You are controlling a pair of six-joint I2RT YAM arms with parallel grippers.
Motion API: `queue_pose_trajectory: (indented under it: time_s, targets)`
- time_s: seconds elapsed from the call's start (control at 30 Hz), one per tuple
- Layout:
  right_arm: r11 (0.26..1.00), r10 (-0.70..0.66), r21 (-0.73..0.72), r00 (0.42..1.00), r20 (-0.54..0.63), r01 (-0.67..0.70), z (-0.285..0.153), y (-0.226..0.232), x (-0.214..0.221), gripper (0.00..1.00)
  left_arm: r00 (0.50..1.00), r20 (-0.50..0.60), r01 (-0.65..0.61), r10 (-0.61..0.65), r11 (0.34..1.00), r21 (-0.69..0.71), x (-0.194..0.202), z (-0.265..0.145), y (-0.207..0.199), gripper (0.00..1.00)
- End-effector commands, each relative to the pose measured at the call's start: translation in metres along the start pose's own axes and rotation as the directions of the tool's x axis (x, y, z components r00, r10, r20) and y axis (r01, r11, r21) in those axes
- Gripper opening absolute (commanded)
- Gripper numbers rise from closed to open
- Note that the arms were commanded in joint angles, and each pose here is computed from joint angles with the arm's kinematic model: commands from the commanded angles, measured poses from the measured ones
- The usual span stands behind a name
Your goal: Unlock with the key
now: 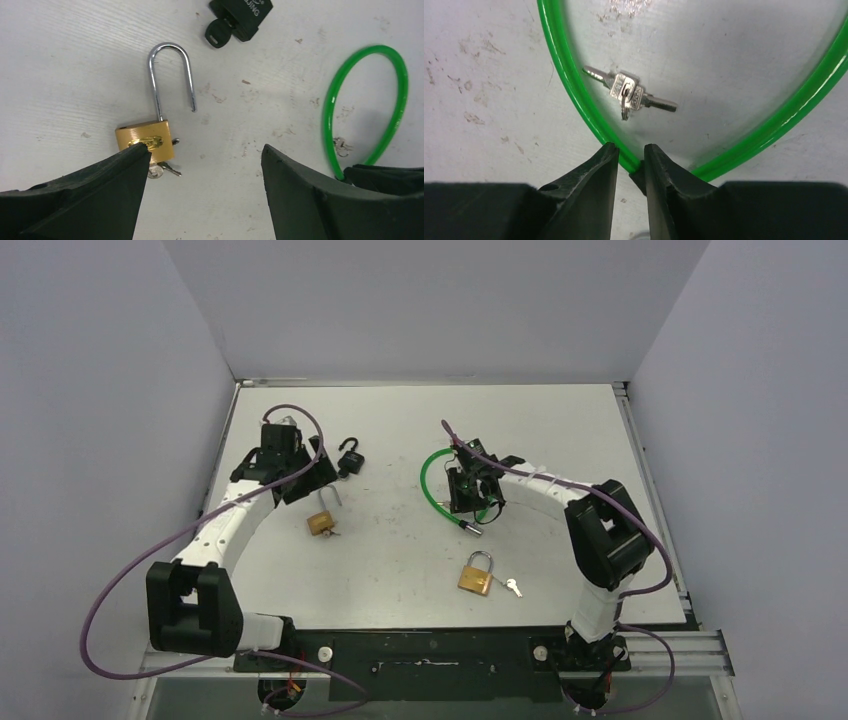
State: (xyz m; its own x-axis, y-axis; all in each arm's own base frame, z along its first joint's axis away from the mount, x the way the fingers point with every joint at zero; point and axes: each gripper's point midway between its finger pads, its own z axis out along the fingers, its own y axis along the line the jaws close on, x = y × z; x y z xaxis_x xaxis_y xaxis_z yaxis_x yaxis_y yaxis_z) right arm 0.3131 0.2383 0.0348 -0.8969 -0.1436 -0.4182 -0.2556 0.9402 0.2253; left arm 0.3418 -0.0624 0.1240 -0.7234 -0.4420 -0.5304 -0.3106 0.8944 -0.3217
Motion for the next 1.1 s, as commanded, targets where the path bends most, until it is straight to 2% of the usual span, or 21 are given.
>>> queue_pose_trajectory:
  time_s: [0.0,0.23,0.43,0.57,0.77,1.07]
  targets:
    - [1.0,-0.017,0.025,0.994,0.109,0.014,-0.001,0.007,-0.039,0.27,0.998,0.029,0.051,-0.057,0.986,0.157,-0.004,-0.014,-0.028,0.78]
    - [0.998,-0.031,0.064,0.995,0.093,0.025,0.017,0.005,-0.041,0.24,0.997,-0.001,0.072,-0.073,0.981,0.18,0.008,-0.012,-0.029,0.77]
    - [0.997,-0.043,0.067,0.996,0.079,0.037,0.026,0.007,-0.039,0.16,0.996,-0.014,0.092,-0.091,0.974,0.207,0.011,-0.012,-0.033,0.77]
    - [0.997,-0.043,0.07,0.996,0.079,0.037,0.028,0.006,-0.039,0.14,0.994,-0.022,0.107,-0.105,0.968,0.227,0.012,-0.012,-0.038,0.77]
    - [0.997,-0.051,0.062,0.994,0.1,0.045,0.02,0.011,-0.047,0.28,0.994,-0.022,0.108,-0.106,0.966,0.233,0.012,-0.011,-0.04,0.77]
    - [0.997,-0.054,0.061,0.991,0.125,0.046,0.019,0.015,-0.059,0.3,0.994,-0.026,0.109,-0.106,0.967,0.23,0.013,-0.01,-0.04,0.77]
